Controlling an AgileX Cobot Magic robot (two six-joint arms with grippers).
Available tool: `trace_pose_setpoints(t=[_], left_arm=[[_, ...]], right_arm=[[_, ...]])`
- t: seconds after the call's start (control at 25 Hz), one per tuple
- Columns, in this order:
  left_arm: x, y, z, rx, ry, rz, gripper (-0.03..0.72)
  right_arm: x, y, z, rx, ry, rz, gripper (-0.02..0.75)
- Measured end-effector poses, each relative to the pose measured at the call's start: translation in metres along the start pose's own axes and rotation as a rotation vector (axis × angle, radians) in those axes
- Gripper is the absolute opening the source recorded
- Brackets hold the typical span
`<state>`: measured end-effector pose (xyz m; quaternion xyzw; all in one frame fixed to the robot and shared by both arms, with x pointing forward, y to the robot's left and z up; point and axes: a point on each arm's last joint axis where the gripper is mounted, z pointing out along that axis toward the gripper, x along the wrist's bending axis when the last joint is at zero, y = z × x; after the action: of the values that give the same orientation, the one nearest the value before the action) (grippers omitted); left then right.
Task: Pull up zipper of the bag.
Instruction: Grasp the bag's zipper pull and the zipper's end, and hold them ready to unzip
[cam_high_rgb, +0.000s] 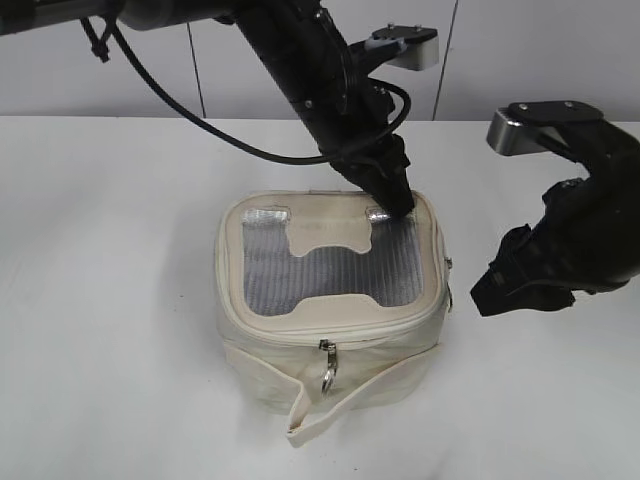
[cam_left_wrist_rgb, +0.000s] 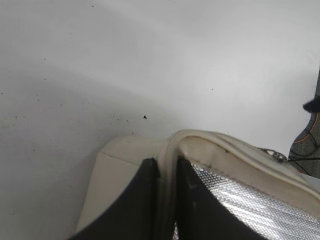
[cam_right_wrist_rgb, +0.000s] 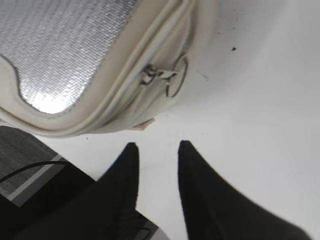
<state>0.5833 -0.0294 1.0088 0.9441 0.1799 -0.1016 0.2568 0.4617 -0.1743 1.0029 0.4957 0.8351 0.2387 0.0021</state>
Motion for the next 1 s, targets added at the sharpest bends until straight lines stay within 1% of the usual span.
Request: trace_pose_setpoints(t=[0.12,0.16,0.28,0.44,0.68,0.88,0.92,0.96,1.0], left_arm=[[0.000,0.000,0.000,0.000,0.001,0.000,0.076],[0.000,0.000,0.000,0.000,0.001,-0.001,0.076],[0.000,0.000,0.000,0.000,0.001,-0.001,0.076],[0.000,0.000,0.000,0.001,0.000,-0.001,0.075],[0.000,0.000,0.000,0.002,0.000,-0.001,0.075],[0.000,0.000,0.000,0.003,0.000,-0.001,0.075],[0.001,-0.001,0.000,0.005,0.002,0.000,0.075],[0.001,-0.001,0.000,0.005,0.004,0.000,0.075],[0.002,-0.001,-0.001,0.007,0.007,0.000,0.075]], right_arm=[[-0.003,0.000,0.000,0.001,-0.015,0.003,0.422],[-0.003,0.000,0.000,-0.002,-0.016,0.004,0.456],[-0.004,0.001,0.002,-0.004,-0.021,0.006,0.496],[-0.009,0.003,0.015,0.014,-0.030,0.018,0.505],[-0.019,0.011,0.040,-0.026,-0.064,0.014,0.491],[-0.022,0.012,0.065,-0.005,-0.016,-0.034,0.479],[-0.023,0.012,0.069,-0.009,-0.009,-0.035,0.465],[-0.023,0.012,0.072,-0.018,-0.005,-0.040,0.430],[-0.023,0.013,0.073,-0.028,-0.001,-0.040,0.370]])
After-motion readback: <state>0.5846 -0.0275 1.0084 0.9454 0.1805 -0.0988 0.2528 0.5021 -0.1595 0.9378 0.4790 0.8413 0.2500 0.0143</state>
